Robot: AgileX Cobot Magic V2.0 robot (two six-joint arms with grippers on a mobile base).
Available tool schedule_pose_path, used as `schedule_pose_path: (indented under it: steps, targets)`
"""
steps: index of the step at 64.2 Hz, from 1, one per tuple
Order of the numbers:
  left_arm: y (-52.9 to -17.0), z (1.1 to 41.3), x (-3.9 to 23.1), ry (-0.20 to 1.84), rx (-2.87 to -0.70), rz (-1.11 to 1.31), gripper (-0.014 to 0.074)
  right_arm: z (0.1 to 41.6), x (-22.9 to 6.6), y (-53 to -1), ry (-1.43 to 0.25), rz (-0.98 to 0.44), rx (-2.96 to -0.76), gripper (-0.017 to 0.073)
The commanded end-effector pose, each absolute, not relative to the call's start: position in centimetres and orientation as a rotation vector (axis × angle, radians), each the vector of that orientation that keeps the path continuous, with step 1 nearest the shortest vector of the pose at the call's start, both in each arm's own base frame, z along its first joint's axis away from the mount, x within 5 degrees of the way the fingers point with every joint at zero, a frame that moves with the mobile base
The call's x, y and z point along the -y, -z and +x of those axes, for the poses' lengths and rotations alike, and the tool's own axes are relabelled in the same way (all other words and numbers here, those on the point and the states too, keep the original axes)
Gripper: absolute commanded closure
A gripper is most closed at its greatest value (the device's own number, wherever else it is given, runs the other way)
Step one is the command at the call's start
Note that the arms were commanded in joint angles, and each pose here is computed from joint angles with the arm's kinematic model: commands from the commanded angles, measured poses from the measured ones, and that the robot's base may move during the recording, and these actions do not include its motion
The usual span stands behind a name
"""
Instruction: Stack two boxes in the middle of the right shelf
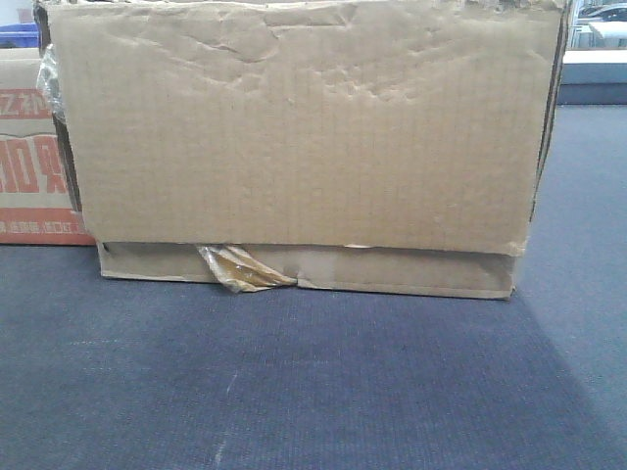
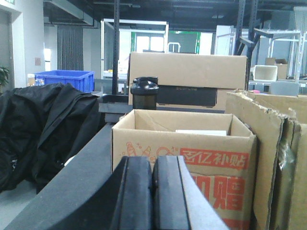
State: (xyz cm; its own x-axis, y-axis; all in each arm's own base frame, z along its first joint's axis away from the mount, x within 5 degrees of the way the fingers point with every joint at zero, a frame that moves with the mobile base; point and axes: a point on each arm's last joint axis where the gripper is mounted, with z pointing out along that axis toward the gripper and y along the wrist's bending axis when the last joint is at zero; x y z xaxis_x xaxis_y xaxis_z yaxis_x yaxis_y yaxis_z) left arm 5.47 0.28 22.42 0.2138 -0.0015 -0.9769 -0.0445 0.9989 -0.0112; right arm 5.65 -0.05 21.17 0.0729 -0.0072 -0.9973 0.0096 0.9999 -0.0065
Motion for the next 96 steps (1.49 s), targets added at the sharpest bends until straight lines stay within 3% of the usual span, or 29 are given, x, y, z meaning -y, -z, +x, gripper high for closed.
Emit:
schedule_pose_path:
  steps: [1,23,33,48,55,67,76,84,90,96]
  targets:
    - [-22.8,5.4,-0.3,-0.03,-1.32,-0.035,0.0705,5.6,0.1,-21.5,0.023,0.004,-1.467,0.0727]
    - [-23.6,5.1,-0.6,0.07,-1.249,-0.15,0.0705,5.4,0.1,-22.8,0.026,0.007,-1.395,0.0727]
    - [-28.5,3.8,-0.3,0.056,-1.194,-0.1,0.0705,4.1,0.1,-27.3,0.025,0.004,-1.287,0.0719]
    - [-36.7,4.1,-0.1,-0.043,-1.346,-0.009,0.0694,2.6,-0.1,-35.0,0.008,-0.001,-1.244,0.072]
    - [-39.6,5.7,-0.2,-0.047,-1.464,-0.004,0.0596,3.8,-0.1,-37.8,0.006,-0.004,-1.284,0.072]
    - [-41.2,9.3,-0.1,-0.028,-1.616,0.013,0.0312,8.5,0.0,-39.7,0.004,-0.004,-1.419,0.0708]
    - [-40.7,11.6,0.3,-0.001,-1.691,0.042,0.0134,11.9,0.0,-39.5,0.003,-0.002,-1.495,0.0522]
    - [-39.9,13.5,0.7,0.02,-1.764,0.065,0.0015,14.3,0.1,-38.9,0.008,0.005,-1.512,0.0201]
    - [-40.0,14.7,0.8,0.043,-1.842,0.049,-0.0007,15.3,0.2,-38.5,0.009,0.006,-1.534,0.0012]
    - [-40.8,16.2,0.9,0.045,-1.948,0.051,-0.0007,15.8,0.2,-38.2,0.008,0.006,-1.555,-0.001]
